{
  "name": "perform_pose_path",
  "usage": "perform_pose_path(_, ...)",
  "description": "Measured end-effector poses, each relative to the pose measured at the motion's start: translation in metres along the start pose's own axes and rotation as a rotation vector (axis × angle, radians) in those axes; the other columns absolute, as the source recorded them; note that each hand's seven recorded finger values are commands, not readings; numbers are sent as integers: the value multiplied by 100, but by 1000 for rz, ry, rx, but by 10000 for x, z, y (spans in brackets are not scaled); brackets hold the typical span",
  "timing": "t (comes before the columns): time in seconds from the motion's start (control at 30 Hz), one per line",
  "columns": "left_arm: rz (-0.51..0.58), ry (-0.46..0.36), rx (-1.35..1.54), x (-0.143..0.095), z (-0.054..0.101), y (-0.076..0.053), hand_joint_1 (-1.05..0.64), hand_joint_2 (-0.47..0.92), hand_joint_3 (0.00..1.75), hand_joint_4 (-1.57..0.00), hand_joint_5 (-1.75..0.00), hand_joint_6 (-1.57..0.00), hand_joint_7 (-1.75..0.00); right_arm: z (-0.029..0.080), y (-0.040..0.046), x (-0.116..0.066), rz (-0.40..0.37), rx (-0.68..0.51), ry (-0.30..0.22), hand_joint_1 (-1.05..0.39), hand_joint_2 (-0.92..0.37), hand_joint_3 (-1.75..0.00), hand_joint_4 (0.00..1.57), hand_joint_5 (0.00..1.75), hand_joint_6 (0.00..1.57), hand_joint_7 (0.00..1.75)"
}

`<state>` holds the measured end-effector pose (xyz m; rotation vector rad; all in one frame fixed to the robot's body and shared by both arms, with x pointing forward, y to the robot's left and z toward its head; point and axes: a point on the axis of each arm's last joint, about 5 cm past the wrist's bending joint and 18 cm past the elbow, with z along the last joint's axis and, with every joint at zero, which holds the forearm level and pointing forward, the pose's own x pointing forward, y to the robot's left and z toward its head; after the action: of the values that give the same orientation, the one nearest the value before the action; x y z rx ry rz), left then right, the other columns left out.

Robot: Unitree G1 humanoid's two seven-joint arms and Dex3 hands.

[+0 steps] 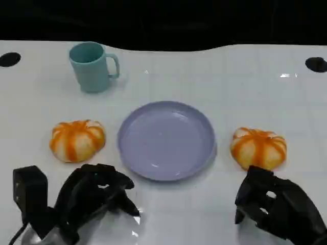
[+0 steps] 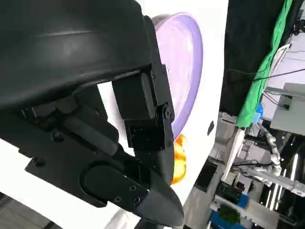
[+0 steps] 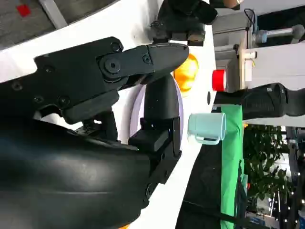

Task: Grasp the bread from the table and place it into the plate.

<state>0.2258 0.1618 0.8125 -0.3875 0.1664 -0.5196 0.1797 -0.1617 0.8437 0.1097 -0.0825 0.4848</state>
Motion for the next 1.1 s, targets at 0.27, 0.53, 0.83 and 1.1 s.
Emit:
perform_pose_path(0.27,0,0,0,1,1,0,-105,78,0,-149,-59,-157,-20,-2,0,0,0,4,4,-54,-92,-16,59,175,58,159)
perform_pose_path(0.53,-1,0,0,1,1,0,-105,78,0,-149,-59,-157,-20,-2,-1,1,7,11,5,-53,-92,-16,60,175,58,158)
perform_pose_path(0.83,0,-1,-2,0,1,0,-105,78,0,-150,-59,-157,-20,18,-2,7,5,7,-3,-57,-92,-20,55,175,55,152)
perform_pose_path(1.1,2,-5,-3,-3,-4,1,-105,79,1,-150,-59,-157,-20,98,-57,33,-3,-70,-86,-56,-92,-22,46,149,43,109)
